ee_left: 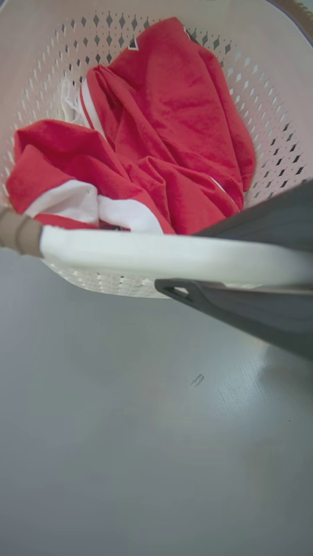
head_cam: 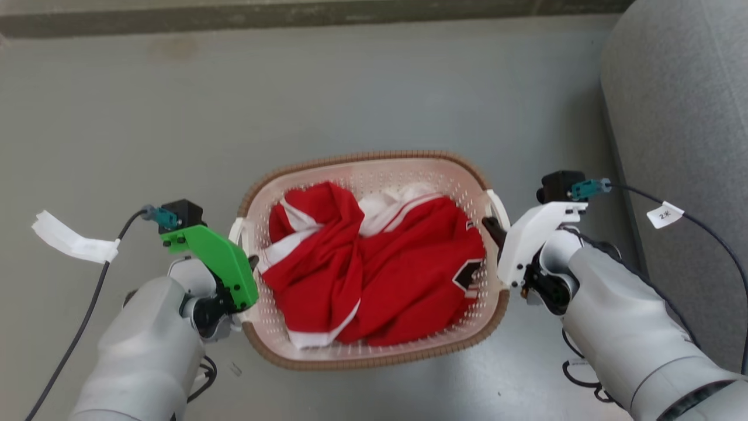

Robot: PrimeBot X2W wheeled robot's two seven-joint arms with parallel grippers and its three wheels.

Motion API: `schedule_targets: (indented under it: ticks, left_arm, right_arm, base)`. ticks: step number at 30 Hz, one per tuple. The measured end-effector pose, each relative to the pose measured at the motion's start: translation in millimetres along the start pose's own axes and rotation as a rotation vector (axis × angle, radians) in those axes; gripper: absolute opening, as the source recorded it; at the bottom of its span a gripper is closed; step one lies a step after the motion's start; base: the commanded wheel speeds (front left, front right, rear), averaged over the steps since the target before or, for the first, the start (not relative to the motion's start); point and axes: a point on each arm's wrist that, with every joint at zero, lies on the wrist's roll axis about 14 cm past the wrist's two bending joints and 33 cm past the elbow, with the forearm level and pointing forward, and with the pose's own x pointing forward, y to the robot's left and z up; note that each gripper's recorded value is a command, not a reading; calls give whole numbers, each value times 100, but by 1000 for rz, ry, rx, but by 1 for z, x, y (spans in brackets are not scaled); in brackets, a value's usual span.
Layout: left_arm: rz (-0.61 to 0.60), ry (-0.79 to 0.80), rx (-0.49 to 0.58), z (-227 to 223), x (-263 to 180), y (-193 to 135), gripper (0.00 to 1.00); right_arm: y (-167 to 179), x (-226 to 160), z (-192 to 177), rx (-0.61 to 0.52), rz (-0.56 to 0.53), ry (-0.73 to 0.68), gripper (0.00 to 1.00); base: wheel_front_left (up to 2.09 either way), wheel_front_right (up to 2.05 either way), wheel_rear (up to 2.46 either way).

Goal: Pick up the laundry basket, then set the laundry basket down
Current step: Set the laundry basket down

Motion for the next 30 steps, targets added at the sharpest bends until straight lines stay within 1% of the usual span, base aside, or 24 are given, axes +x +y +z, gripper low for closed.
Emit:
schedule_targets:
  ticks: [12,17,21,30]
  left_arm:
    - [3,-56,4,9,42,18,0]
    - [11,-81,27,11,59,28,0]
    - [17,-94,16,9,72,36,0]
    - [18,-130,26,12,94,46,0]
  right_arm:
    - [-18,41,-1,-19,-13,-13,0]
    - [-24,58,-7,-22,-14,-7,0]
    - [-29,70,-13,-31,-14,-2,0]
    - [-42,92,-15,-58,-25,-23,0]
  base:
    - [0,0,0]
    - [0,0,0]
    - [0,0,0]
    - [0,0,0]
